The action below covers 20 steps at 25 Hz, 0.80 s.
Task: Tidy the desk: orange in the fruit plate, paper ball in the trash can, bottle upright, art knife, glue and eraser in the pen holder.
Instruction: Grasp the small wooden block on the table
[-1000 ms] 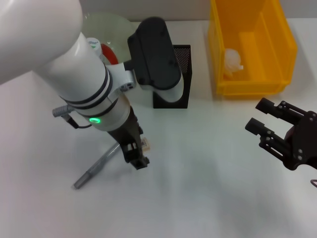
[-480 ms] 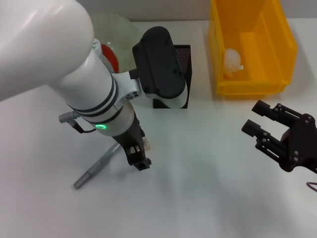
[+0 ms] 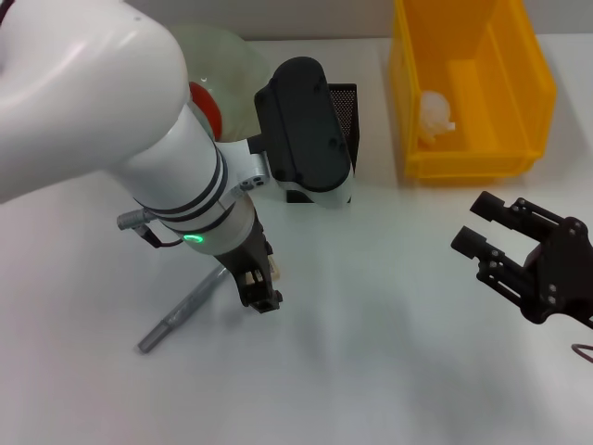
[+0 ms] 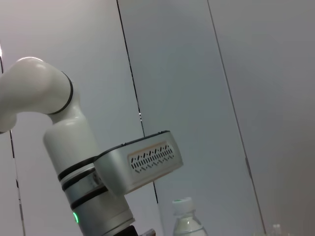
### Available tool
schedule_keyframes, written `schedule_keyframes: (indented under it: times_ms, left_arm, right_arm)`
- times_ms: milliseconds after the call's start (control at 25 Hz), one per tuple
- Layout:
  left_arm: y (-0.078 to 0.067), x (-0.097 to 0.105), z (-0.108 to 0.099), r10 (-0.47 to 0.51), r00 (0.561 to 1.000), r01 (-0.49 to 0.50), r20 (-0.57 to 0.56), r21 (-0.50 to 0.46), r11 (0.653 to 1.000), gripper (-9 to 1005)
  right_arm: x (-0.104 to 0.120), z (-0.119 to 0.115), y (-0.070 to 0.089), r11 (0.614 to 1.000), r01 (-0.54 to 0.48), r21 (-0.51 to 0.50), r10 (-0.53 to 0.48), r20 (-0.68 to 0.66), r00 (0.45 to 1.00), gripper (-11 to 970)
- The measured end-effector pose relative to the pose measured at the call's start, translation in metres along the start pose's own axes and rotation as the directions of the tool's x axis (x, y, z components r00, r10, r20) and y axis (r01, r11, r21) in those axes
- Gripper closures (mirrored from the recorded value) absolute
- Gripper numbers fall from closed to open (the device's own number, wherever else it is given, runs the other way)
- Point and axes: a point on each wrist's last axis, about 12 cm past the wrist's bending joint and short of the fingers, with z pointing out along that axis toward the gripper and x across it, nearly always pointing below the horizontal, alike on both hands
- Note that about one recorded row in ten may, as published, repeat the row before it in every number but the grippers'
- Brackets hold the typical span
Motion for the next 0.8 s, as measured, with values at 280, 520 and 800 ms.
schedule_keyframes:
  times_ms: [280,520,800]
  left_arm:
    - [0.004,0.004,0.008,-0.004,0.999,0.003,-0.034,-0.023,1.000,404]
    - [0.005,0.005,0.012,-0.008,0.999,0.007,-0.044,-0.024,1.000,420]
    - [0.005,0.004,0.013,0.004,0.999,-0.006,-0.045,-0.027,1.000,438]
  right_arm:
    - [0.001,0.001,0.000,1.000,-0.003,0.003,0.003,-0.004,1.000,462]
    - [0.001,0.002,0.000,1.000,-0.003,0.002,0.003,-0.002,1.000,462]
    - [0.001,0.002,-0.001,1.000,-0.002,0.001,0.002,-0.002,1.000,462]
